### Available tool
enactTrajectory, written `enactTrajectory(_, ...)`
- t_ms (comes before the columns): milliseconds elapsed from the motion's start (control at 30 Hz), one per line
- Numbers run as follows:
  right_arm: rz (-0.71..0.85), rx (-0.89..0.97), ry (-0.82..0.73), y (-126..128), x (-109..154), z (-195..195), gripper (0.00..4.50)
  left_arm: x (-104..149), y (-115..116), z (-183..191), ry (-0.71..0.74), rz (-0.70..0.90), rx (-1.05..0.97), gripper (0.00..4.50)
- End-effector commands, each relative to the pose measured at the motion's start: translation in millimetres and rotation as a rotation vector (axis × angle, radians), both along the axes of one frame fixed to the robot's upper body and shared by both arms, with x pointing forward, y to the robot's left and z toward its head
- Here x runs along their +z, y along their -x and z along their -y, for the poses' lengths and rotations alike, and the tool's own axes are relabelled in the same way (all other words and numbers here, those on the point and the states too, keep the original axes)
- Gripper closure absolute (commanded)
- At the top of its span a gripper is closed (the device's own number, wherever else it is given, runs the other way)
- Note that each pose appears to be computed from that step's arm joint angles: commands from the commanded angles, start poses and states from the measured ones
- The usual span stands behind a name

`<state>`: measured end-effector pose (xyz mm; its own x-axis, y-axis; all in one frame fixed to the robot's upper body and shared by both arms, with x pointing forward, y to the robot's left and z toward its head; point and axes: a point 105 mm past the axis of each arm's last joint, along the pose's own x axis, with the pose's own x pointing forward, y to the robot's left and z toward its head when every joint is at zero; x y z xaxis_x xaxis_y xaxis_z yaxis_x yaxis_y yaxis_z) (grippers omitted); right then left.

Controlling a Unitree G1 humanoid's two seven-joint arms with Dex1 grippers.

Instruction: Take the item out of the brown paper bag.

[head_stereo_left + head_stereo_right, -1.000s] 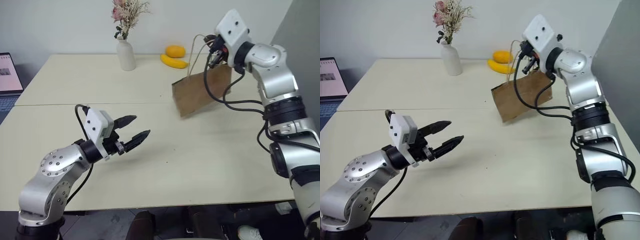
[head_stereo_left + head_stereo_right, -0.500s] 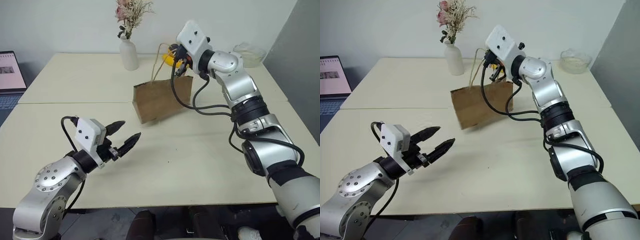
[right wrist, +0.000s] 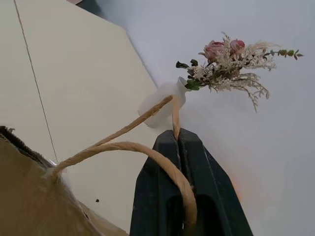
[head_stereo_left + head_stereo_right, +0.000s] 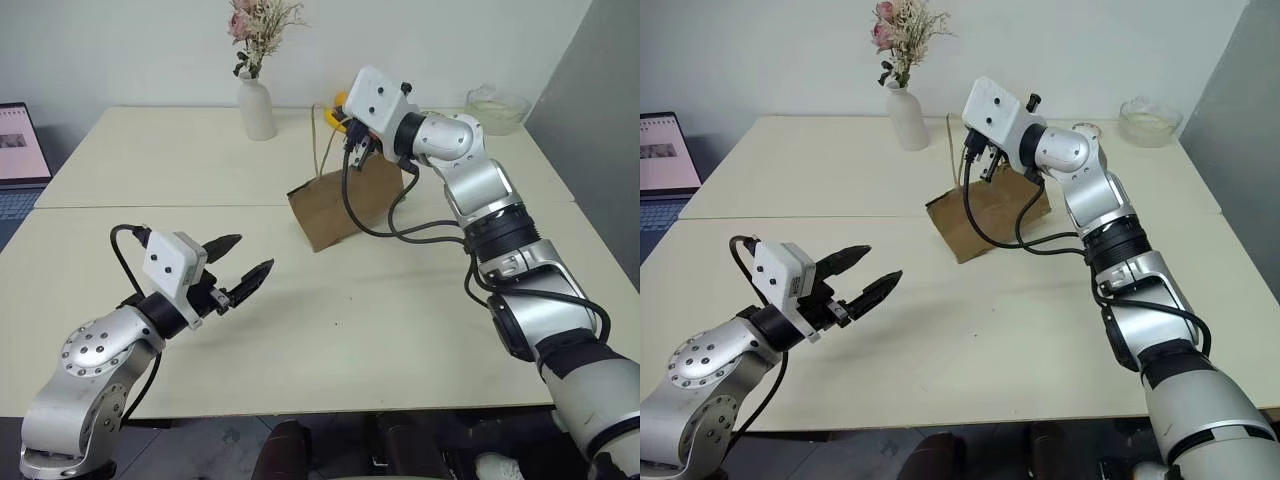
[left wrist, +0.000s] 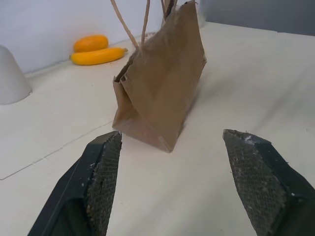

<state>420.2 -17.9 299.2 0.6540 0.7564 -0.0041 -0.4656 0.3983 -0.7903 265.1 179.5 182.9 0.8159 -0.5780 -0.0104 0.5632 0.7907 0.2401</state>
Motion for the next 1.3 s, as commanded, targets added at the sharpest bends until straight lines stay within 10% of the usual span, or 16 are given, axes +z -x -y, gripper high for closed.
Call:
enactTrajectory(33, 0.085, 0.027, 0.017, 11.6, 21.0, -1.7, 4.46, 12.3, 0.4, 2.5, -0.026, 0.062, -0.014, 1.06)
enactTrajectory(967, -0.009, -0.134, -0.229, -29.7, 47.9, -1.8, 4.46, 20.7, -6.3, -5.1, -0.023, 0.106, 0.035, 1.06)
enactTrajectory(1300, 0.103, -0.159, -0.022, -33.2, 29.2, 7.4, 4.46, 18.9, -7.1, -4.5, -0.029, 0.103, 0.028, 1.06)
